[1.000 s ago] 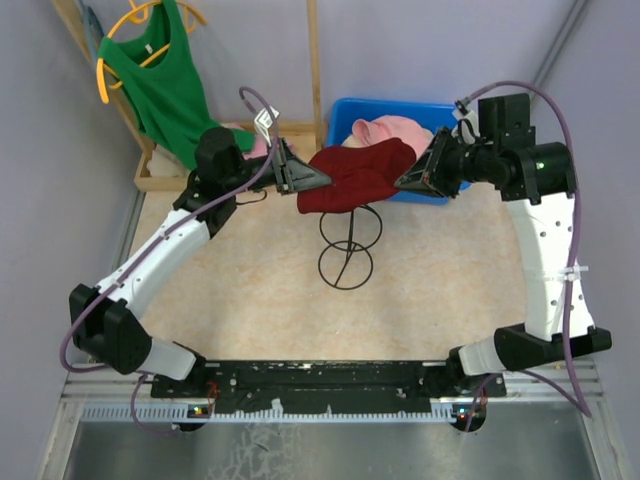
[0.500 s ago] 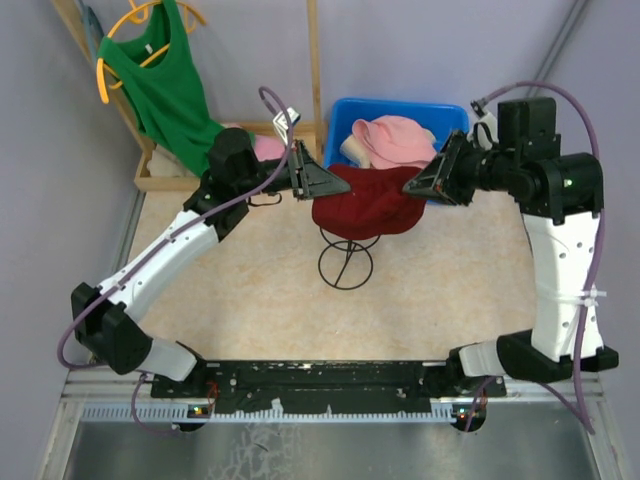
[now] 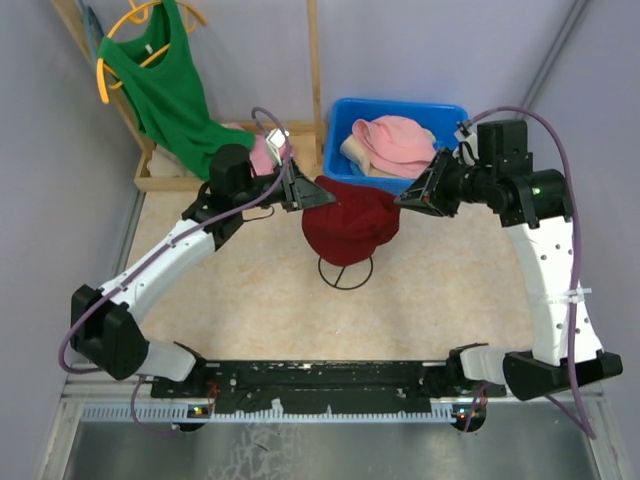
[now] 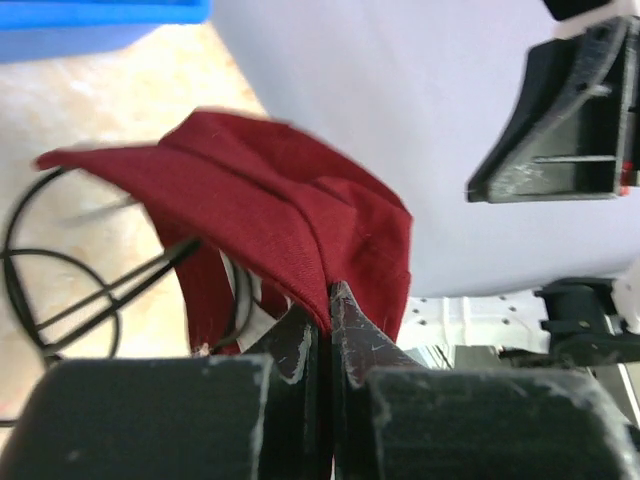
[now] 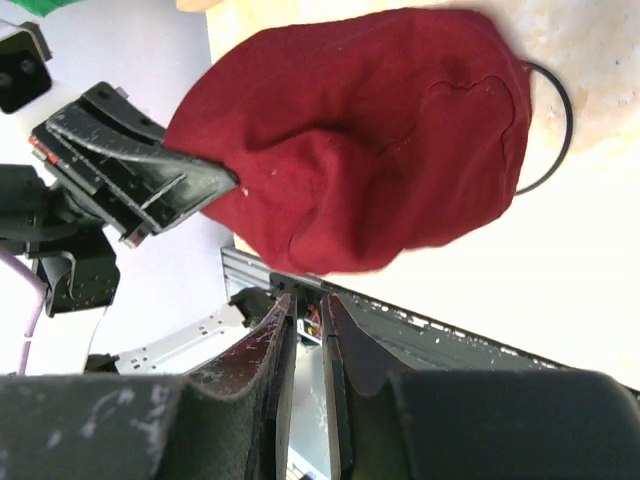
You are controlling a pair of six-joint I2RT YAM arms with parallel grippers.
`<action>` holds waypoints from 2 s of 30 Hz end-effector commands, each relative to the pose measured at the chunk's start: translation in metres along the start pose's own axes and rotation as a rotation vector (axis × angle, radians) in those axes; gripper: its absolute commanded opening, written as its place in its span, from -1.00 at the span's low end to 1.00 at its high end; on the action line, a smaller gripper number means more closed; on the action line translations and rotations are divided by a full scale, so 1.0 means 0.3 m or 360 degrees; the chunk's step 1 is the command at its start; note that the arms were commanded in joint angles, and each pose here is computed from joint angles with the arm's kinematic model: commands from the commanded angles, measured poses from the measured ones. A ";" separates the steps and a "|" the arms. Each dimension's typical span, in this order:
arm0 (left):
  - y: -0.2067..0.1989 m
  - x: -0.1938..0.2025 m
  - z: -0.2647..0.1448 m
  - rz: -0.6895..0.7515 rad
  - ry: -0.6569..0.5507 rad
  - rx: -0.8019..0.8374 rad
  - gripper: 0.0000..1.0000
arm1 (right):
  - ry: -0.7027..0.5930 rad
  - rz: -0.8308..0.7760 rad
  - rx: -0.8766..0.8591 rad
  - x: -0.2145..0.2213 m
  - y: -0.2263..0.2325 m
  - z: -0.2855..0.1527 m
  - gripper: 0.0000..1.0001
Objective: Stack the hats
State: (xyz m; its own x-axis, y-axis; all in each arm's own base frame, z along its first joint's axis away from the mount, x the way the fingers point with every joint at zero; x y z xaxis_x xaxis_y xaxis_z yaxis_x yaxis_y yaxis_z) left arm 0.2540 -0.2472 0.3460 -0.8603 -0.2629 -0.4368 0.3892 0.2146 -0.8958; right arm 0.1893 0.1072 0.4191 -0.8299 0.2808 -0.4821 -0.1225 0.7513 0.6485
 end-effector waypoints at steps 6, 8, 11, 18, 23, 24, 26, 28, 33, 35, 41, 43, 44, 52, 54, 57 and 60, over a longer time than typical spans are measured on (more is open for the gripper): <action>0.146 -0.136 -0.092 0.0122 -0.0269 -0.0130 -1.00 | -0.0133 -0.0129 -0.0159 -0.072 0.038 0.089 -0.58; 0.189 -0.151 -0.125 0.0101 -0.0326 -0.0151 -1.00 | -0.0139 -0.0149 -0.0147 -0.073 0.040 0.090 -0.40; 0.252 -0.150 -0.130 0.0048 -0.0335 -0.0160 -1.00 | -0.0157 -0.0179 -0.0082 -0.061 0.019 0.085 0.01; 0.376 -0.092 -0.127 -0.0067 -0.0290 -0.0146 -1.00 | -0.0229 -0.0072 -0.0206 -0.003 -0.109 0.103 0.22; 0.436 -0.036 -0.150 -0.0110 -0.0266 -0.0156 -1.00 | -0.0251 -0.0061 -0.0300 0.027 -0.169 0.138 0.22; 0.450 -0.023 -0.157 -0.0130 -0.0249 -0.0165 -1.00 | -0.0236 -0.0055 -0.0313 0.035 -0.181 0.153 0.23; 0.482 0.005 -0.169 -0.0170 -0.0230 -0.0198 -1.00 | -0.0233 -0.0044 -0.0334 0.045 -0.199 0.177 0.23; 0.519 0.025 -0.186 -0.0203 -0.0240 -0.0238 -1.00 | -0.0202 -0.0025 -0.0376 0.062 -0.218 0.203 0.23; 0.613 0.075 -0.210 -0.0356 -0.0245 -0.0291 -1.00 | -0.0148 0.0044 -0.0405 0.108 -0.281 0.273 0.22; 0.643 0.093 -0.206 -0.0402 -0.0227 -0.0294 -1.00 | -0.0162 0.0045 -0.0415 0.116 -0.294 0.288 0.22; 0.730 0.153 -0.196 -0.0507 -0.0201 -0.0237 -1.00 | -0.0199 0.0054 -0.0480 0.114 -0.307 0.317 0.23; 0.734 0.170 -0.191 -0.0548 -0.0199 -0.0145 -1.00 | -0.0190 0.0047 -0.0469 0.111 -0.310 0.321 0.22; 0.728 0.176 -0.190 -0.0554 -0.0195 -0.0094 -1.00 | -0.0186 0.0049 -0.0463 0.109 -0.311 0.323 0.22; 0.670 0.138 -0.200 -0.0502 -0.0238 -0.0019 -0.62 | -0.0164 0.0056 -0.0484 0.133 -0.353 0.371 0.21; 0.651 0.119 -0.197 -0.0471 -0.0242 -0.0009 -0.51 | -0.0182 0.0060 -0.0513 0.145 -0.367 0.388 0.21; 0.636 0.096 -0.192 -0.0449 -0.0245 0.0004 -0.35 | -0.0193 0.0096 -0.0541 0.163 -0.389 0.411 0.21; 0.627 0.087 -0.197 -0.0455 -0.0263 0.0030 -0.32 | -0.0172 0.0129 -0.0534 0.178 -0.416 0.439 0.22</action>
State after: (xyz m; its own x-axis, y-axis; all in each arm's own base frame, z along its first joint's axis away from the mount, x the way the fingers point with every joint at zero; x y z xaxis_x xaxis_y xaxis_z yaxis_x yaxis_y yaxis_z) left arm 0.2814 -0.1599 0.1561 -0.8769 -0.4615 -0.1347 0.0908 0.1162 -0.9891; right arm 0.2238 0.1048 0.2311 -0.8128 0.3993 -0.4241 -0.1744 0.5279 0.8312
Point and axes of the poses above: each gripper's point midway between its finger pads, its own z axis out along the fingers, its own y axis along the line the jaws close on, x = y × z, the point moved 9 cm from there along -z, back along the fingers, and after that the axes turned 11 degrees about -z, right-handed, at the moved point
